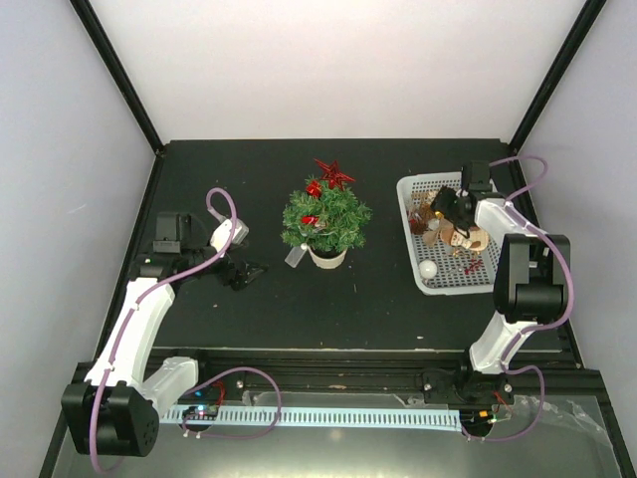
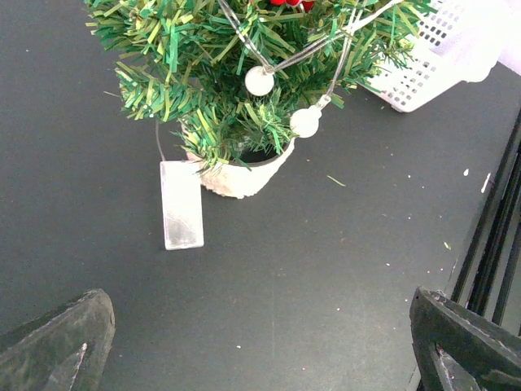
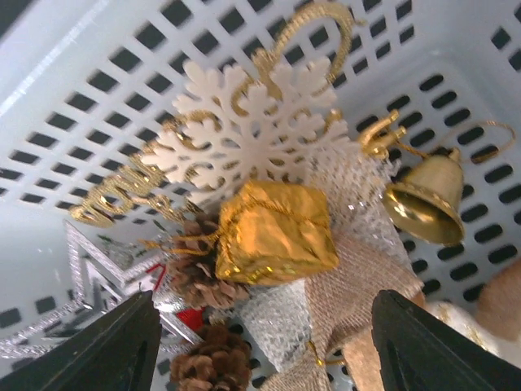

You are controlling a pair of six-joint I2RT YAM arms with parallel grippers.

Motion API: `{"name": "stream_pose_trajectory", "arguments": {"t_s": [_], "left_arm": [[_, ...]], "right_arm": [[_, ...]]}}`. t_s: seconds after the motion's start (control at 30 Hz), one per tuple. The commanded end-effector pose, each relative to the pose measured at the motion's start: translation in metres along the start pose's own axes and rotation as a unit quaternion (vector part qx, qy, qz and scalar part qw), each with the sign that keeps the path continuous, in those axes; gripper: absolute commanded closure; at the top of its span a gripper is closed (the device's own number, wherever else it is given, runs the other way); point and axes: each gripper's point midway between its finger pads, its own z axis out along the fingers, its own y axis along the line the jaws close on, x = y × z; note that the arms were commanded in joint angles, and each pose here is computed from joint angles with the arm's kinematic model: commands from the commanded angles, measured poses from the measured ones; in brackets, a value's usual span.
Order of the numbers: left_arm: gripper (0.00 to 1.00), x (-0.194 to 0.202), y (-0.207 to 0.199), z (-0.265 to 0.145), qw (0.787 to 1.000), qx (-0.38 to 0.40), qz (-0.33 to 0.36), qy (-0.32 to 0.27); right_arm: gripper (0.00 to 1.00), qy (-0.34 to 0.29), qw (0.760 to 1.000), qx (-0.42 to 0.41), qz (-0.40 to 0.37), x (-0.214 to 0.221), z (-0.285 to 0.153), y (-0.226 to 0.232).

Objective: Decorate the small christmas tree

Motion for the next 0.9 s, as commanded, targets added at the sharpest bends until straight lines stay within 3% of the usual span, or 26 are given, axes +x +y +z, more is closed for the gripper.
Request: {"name": "stream_pose_trajectory", "arguments": {"t_s": [0.0, 0.33, 0.43, 0.57, 0.87], "left_arm": [[0.01, -0.003, -0.006, -0.001, 1.000, 0.018, 0.006, -0.008], [0.01, -0.003, -0.008, -0.001, 1.000, 0.028, 0.006, -0.008], [0.01, -0.003, -0.009, -0.001, 0.999, 0.031, 0.005, -0.007], [0.01, -0.002, -0.009, 0.000, 0.999, 0.035, 0.004, -0.006], [0.01, -0.003, -0.010, 0.000, 0.999, 0.034, 0.007, -0.009]], "right_arm": [[0.27, -0.023, 0.999, -0.035, 0.011, -0.022, 0.002, 0.012], [0.31, 0.000, 1.000, -0.018, 0.026, -0.020, 0.027, 0.007], [0.40, -0.003, 0.999, -0.010, 0.030, -0.021, 0.028, 0.004], [0.52, -0.021, 0.999, -0.010, 0.035, -0.024, 0.017, 0.003], [0.55, -0.053, 0.998, -0.020, 0.038, -0.017, -0.021, 0.001]]}}
